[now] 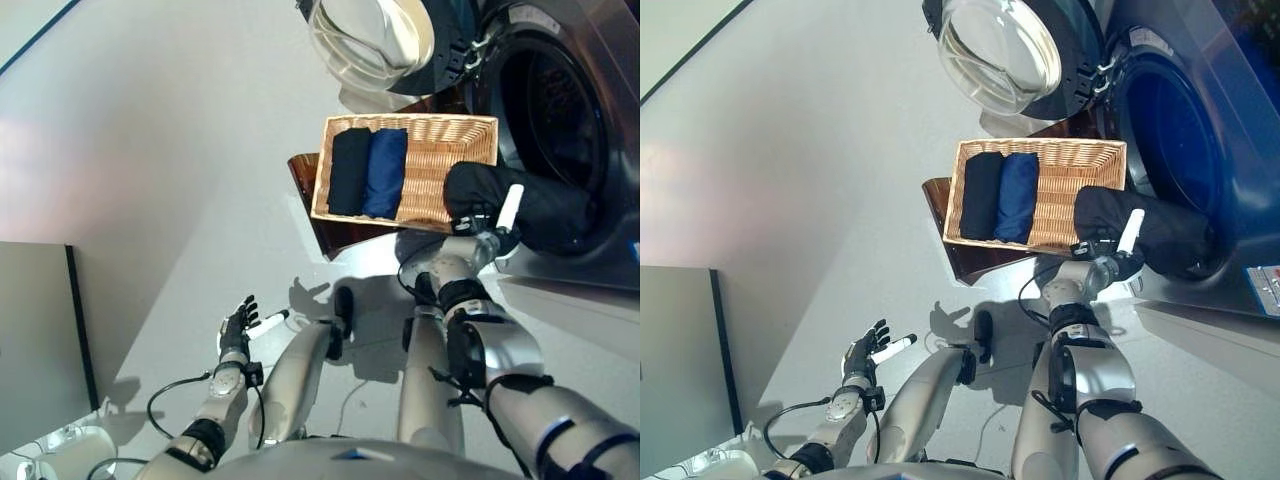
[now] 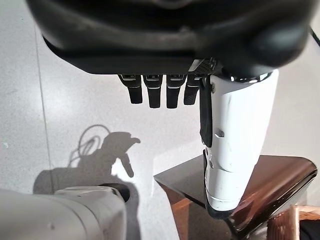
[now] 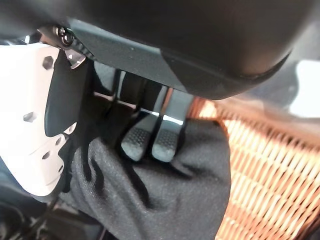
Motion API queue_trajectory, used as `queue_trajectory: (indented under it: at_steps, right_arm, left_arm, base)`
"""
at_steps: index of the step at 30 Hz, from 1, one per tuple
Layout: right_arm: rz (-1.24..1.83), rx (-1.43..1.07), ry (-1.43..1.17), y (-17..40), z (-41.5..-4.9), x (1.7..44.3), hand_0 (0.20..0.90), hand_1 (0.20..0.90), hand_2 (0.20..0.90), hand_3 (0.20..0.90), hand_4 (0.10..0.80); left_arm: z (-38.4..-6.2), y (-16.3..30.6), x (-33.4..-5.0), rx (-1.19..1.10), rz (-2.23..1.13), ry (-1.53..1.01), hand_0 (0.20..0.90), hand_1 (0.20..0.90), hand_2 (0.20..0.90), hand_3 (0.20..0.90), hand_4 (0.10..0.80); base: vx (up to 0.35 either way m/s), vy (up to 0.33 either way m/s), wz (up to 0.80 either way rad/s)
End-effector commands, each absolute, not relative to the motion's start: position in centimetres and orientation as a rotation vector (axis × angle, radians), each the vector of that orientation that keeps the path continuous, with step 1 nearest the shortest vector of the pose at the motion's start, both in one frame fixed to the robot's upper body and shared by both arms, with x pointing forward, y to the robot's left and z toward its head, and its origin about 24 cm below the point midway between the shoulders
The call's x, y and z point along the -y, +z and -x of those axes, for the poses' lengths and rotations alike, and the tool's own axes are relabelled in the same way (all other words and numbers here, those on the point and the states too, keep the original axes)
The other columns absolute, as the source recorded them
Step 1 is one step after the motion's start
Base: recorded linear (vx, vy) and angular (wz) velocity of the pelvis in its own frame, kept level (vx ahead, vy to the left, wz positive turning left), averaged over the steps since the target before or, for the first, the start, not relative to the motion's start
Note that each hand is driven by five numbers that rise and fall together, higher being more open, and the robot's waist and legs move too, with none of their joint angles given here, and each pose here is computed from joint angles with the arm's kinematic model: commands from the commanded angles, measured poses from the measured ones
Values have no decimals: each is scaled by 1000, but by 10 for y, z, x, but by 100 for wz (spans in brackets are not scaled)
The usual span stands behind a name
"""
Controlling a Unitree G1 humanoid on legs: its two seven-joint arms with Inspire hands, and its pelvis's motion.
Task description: Pick up the clothes and place them into the washing machine
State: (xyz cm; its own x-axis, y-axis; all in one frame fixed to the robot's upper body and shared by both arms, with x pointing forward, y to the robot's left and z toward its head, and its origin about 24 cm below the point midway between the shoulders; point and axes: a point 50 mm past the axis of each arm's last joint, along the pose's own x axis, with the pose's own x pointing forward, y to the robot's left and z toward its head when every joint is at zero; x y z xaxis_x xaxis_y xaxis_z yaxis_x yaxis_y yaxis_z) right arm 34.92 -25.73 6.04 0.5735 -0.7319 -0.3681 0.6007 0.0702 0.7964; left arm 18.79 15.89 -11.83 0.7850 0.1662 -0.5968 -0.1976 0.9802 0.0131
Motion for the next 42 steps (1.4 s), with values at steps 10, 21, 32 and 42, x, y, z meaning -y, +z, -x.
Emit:
queue_trajectory:
  at_steps: [10, 21, 32, 42]
  right_arm:
    - [-745, 926, -902, 310, -329, 364, 200, 200, 200, 200, 300]
    - [-496, 1073, -886, 377, -301, 368, 900, 900, 900, 900, 800]
    - [-555, 672, -898, 271, -347, 363, 900, 900, 900, 900, 800]
    - [-648, 197, -857, 112, -359, 312, 900, 900, 900, 900, 800]
  left_arm:
    - [-175, -117, -189, -602, 39, 249, 900, 900, 900, 900, 800]
    - [-170, -120, -194, -621, 52, 284, 900, 900, 900, 900, 800]
    - [-172, -123, -183, -640, 71, 256, 900, 900, 900, 900, 800]
    - [-170, -128, -188, -687, 25, 263, 900, 900, 900, 900, 800]
  base:
    - [40, -21, 13]
    - [3, 16, 4]
    - [-32, -3, -1]
    - [-1, -37, 13]
